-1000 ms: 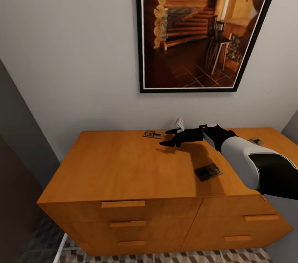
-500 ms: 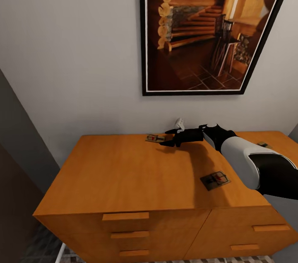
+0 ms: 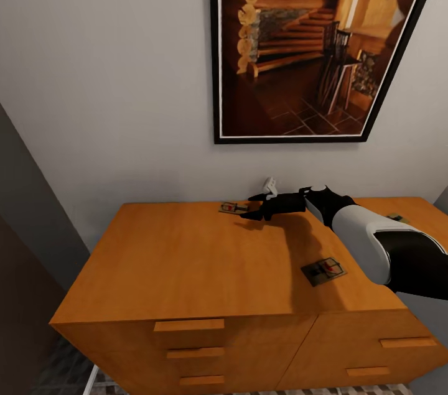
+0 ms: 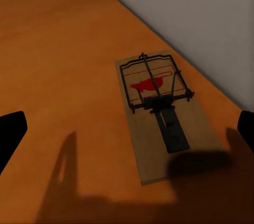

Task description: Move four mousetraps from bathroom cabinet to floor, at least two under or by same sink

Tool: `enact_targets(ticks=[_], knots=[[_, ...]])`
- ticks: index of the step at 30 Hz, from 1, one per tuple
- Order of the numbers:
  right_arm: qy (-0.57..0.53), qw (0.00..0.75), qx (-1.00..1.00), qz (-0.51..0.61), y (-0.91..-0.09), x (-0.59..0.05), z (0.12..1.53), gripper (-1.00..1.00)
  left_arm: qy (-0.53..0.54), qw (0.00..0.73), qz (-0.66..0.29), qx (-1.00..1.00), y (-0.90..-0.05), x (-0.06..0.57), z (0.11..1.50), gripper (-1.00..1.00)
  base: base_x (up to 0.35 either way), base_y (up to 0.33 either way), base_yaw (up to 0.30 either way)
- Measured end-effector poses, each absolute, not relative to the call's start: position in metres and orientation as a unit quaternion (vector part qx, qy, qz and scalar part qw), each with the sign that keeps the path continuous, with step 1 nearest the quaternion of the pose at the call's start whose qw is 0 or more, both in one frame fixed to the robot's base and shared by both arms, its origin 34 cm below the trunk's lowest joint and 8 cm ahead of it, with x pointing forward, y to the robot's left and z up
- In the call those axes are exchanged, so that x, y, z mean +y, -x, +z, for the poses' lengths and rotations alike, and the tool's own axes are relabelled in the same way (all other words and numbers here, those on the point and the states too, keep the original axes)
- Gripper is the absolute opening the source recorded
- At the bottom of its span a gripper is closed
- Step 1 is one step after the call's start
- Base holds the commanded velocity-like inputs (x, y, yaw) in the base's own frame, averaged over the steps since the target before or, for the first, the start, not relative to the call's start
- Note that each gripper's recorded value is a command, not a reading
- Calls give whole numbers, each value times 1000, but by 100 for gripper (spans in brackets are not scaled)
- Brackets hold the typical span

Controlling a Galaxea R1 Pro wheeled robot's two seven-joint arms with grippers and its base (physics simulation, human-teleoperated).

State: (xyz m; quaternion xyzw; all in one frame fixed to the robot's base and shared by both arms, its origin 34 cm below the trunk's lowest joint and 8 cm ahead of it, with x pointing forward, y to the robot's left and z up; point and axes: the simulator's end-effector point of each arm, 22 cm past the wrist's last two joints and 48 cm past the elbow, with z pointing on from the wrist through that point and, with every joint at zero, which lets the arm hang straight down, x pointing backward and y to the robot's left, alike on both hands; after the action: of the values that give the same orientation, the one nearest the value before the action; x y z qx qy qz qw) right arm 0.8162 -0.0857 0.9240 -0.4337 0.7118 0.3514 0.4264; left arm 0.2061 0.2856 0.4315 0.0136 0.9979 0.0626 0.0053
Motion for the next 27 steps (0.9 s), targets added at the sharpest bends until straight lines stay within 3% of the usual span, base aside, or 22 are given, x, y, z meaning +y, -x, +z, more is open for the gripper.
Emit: enact_targets(ticks=[27], knots=[[433,424,713,353,-816,-86,920,100,-14,3,62,998,-204,284,431,100,0,0,0]])
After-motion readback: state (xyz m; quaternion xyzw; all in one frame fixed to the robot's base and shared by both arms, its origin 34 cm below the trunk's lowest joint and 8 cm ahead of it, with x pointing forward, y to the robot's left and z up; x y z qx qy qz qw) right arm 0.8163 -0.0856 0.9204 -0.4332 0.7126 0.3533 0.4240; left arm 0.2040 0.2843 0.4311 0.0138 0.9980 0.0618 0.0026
